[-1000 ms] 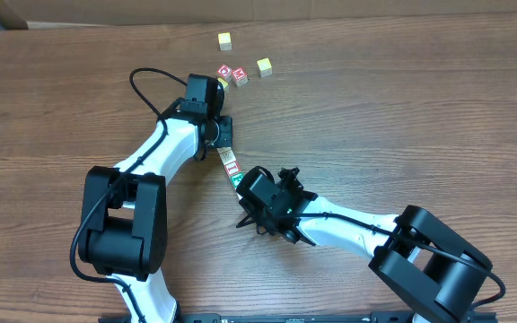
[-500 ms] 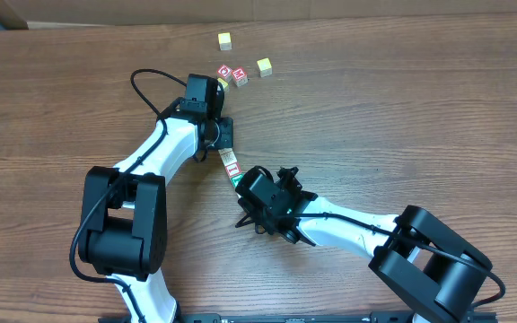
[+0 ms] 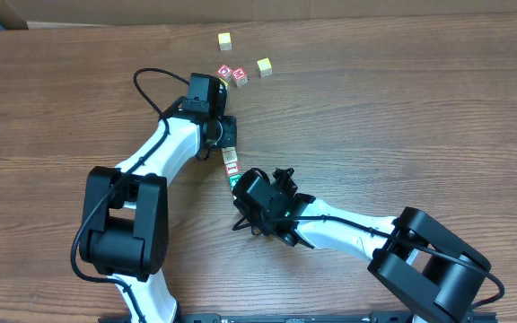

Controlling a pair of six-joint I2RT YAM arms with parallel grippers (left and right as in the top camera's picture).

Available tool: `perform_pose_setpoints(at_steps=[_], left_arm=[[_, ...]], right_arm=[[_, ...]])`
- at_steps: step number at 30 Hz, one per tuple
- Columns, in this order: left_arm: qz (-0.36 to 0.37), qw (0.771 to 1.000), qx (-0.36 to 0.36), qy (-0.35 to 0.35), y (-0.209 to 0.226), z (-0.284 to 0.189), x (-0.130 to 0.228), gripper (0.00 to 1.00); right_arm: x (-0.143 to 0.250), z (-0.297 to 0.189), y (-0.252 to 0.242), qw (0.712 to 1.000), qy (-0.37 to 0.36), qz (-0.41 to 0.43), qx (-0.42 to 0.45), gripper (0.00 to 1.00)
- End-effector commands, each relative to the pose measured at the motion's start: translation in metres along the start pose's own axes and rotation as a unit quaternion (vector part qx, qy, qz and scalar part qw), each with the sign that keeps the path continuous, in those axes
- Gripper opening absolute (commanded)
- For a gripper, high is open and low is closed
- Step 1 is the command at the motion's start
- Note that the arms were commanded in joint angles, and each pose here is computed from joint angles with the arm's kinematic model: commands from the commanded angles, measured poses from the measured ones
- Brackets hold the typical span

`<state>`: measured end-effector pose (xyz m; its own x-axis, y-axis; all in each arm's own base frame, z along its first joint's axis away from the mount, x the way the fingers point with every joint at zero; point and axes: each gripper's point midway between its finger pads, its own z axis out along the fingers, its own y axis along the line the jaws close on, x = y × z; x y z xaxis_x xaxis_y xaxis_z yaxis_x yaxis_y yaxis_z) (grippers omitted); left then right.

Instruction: Flip 5 blocks

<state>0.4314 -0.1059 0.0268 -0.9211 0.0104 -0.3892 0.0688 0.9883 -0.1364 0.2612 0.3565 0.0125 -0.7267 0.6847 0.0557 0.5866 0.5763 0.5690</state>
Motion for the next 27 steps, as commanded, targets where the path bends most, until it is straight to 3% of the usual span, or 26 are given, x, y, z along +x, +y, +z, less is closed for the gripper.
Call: perform_pose_setpoints(at_steps=[1,27], left_arm=[[0.002,1.000,0.018,0.009,-0.015,0.004,0.004,0.04],[0.000,1.000,0.007,-0.014,-0.010,0.002,-0.008,0.04]], right_arm=[[0.002,0.006,0.005,1.000,-0.006,0.001,-0.012,0.04],[0.027,0.013,0.006,0.999,0.032,-0.012,-0.023,0.04]])
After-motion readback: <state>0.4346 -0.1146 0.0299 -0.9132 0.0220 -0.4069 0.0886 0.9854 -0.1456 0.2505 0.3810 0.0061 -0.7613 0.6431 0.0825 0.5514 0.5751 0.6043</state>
